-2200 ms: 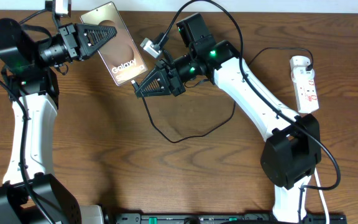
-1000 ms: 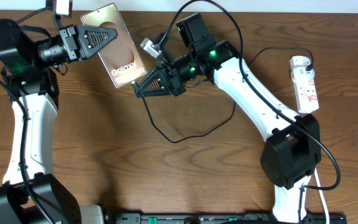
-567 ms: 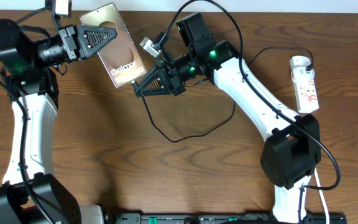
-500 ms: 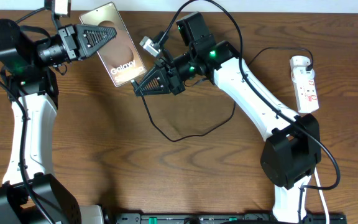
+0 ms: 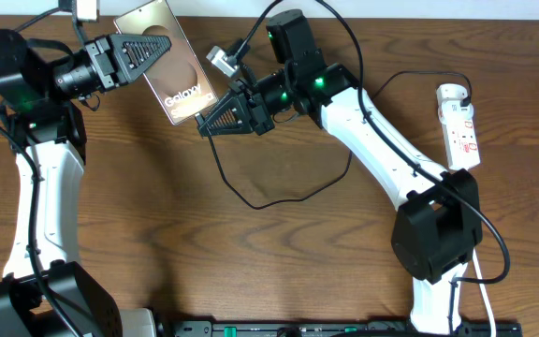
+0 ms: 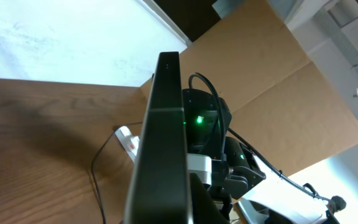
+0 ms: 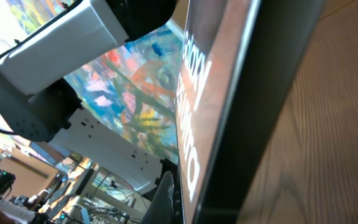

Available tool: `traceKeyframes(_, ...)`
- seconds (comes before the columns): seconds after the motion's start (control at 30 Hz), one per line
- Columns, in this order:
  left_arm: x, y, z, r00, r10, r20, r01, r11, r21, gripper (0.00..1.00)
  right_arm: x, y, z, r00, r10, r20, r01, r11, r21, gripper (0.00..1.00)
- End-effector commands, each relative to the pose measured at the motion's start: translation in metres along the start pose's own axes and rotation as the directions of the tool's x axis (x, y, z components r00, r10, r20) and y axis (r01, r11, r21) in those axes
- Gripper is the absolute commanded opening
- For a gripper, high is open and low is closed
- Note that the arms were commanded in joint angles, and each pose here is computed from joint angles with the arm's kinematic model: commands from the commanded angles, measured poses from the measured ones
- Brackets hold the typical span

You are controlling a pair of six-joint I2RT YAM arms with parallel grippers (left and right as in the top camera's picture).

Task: Plug charger to phone and switch on socket
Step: 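Push the plug into the phone's bottom port with the right gripper, then open the right gripper off the plug and raise it away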

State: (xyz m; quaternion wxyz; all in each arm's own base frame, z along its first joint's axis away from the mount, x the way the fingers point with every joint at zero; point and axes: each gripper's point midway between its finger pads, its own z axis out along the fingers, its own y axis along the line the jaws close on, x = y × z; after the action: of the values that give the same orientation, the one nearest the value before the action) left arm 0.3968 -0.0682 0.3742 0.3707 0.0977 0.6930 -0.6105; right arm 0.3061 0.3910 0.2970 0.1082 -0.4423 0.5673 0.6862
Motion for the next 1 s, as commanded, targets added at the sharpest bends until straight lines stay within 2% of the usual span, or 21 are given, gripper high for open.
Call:
traceKeyframes(0.0, 0.011, -0.017, 0.002, 0.991, 0.110, -0.075, -0.106, 0.993, 0.061, 0.08, -0.011, 0.015, -0.003, 1.000, -0.021, 0.002, 0.021, 0.999, -0.032, 0.01)
traceKeyframes(0.47, 0.010, -0.017, 0.002, 0.991, 0.109, -0.074, -0.104, 0.993, 0.060, 0.08, -0.020, 0.015, -0.003, 0.999, -0.038, 0.008, 0.039, 0.999, -0.022, 0.01)
traceKeyframes(0.53, 0.010, -0.017, 0.002, 0.992, 0.105, -0.073, -0.101, 0.993, 0.059, 0.08, -0.020, 0.015, -0.003, 0.999, -0.039, 0.008, 0.039, 0.999, -0.022, 0.44)
traceKeyframes(0.6, 0.009, -0.016, 0.001, 0.992, 0.105, -0.067, -0.101, 0.993, 0.053, 0.07, -0.019, 0.015, -0.003, 0.999, -0.034, 0.008, 0.034, 0.999, -0.022, 0.96)
traceKeyframes(0.63, 0.008, -0.015, -0.001, 0.993, 0.102, -0.061, -0.100, 0.994, 0.048, 0.07, -0.019, 0.015, -0.003, 0.999, -0.031, 0.008, 0.031, 0.999, -0.022, 0.99)
traceKeyframes(0.97, -0.005, -0.006, -0.024, 0.996, 0.086, -0.009, -0.086, 0.996, -0.004, 0.07, -0.019, 0.015, -0.003, 0.999, -0.035, 0.009, 0.035, 0.999, -0.018, 0.99)
